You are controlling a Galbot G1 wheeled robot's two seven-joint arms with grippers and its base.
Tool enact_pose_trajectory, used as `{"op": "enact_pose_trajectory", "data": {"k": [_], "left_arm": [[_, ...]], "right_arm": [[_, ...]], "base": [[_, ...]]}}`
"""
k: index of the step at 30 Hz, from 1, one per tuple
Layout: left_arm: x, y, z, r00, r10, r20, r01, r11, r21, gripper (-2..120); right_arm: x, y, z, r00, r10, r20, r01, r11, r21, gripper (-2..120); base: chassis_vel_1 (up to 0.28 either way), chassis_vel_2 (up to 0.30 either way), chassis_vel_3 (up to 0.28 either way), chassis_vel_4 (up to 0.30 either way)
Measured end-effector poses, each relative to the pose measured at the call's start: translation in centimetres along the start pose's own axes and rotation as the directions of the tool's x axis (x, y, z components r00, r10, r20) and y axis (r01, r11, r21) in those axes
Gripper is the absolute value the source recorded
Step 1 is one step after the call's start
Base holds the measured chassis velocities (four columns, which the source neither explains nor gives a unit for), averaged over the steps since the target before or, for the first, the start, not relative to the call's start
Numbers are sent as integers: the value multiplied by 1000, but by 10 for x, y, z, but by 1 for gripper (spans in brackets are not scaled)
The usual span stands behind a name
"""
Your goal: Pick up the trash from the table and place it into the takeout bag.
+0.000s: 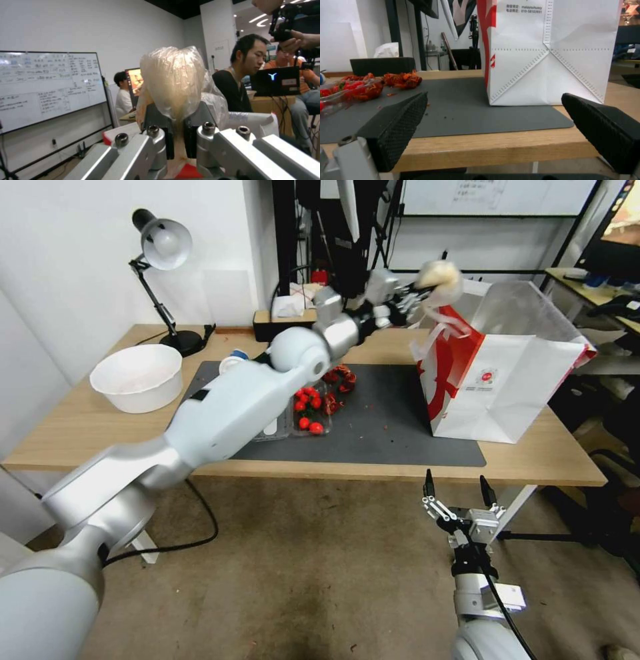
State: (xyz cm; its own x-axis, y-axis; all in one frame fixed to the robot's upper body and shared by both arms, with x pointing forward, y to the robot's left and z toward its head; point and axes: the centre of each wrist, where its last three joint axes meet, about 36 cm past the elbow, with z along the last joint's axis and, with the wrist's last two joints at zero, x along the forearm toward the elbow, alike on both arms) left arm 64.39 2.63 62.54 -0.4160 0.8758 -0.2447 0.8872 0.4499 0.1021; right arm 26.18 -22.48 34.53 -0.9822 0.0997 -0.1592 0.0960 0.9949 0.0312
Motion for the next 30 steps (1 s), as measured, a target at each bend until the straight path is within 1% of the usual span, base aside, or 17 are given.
{"op": "enact_pose_trajectory", "data": {"k": [1, 4, 5, 7, 9, 11, 16, 19, 21, 27, 29, 30], "left_arm": [[0, 0, 0, 1000, 0, 0, 0, 1000, 0, 5], [-30, -7, -1, 1000, 21, -13, -22, 1000, -3, 5], [-30, -7, -1, 1000, 21, -13, -22, 1000, -3, 5], [-47, -13, -1, 999, 34, -17, -34, 999, 0, 5], [-52, -15, -1, 999, 38, -17, -38, 999, 1, 5], [-68, -21, -1, 998, 51, -24, -51, 999, 1, 5], [-87, -28, -1, 997, 65, -35, -65, 998, -3, 5], [-97, -32, 0, 997, 70, -44, -70, 998, -5, 5], [-103, -34, 5, 996, 70, -59, -71, 997, -5, 5], [-106, -37, 15, 993, 70, -99, -72, 997, -20, 5], [-105, -35, 18, 992, 64, -109, -68, 997, -26, 11], [-105, -35, 18, 992, 64, -109, -68, 997, -26, 11]], "right_arm": [[0, 0, 0, 1000, 0, 0, 0, 1000, 0, 100], [0, 1, 1, 1000, 3, 1, -3, 1000, -3, 100], [0, 1, 1, 1000, 3, 1, -3, 1000, -3, 100], [-1, 1, 1, 1000, 4, 2, -4, 1000, -5, 100], [-1, 1, 1, 1000, 5, 2, -5, 1000, -5, 100], [0, 1, 1, 1000, 6, 3, -6, 1000, -5, 100], [0, 1, 1, 1000, 7, 4, -7, 1000, -5, 100], [0, 1, 0, 1000, 8, 5, -8, 1000, -7, 100], [0, 1, 0, 1000, 9, 7, -9, 1000, -9, 100], [0, 3, 0, 1000, 10, 10, -9, 1000, -13, 100], [0, 3, 0, 1000, 10, 10, -10, 1000, -14, 100], [0, 3, 0, 1000, 10, 10, -10, 1000, -14, 100]], "base": [[0, 0, 0, 0], [0, 0, 0, 0], [0, 0, 0, 0], [0, 0, 0, 0], [0, 0, 0, 0], [0, 0, 0, 0], [0, 0, 0, 0], [0, 0, 0, 0], [0, 0, 0, 0], [0, 0, 0, 0], [0, 0, 0, 0], [0, 0, 0, 0]]}}
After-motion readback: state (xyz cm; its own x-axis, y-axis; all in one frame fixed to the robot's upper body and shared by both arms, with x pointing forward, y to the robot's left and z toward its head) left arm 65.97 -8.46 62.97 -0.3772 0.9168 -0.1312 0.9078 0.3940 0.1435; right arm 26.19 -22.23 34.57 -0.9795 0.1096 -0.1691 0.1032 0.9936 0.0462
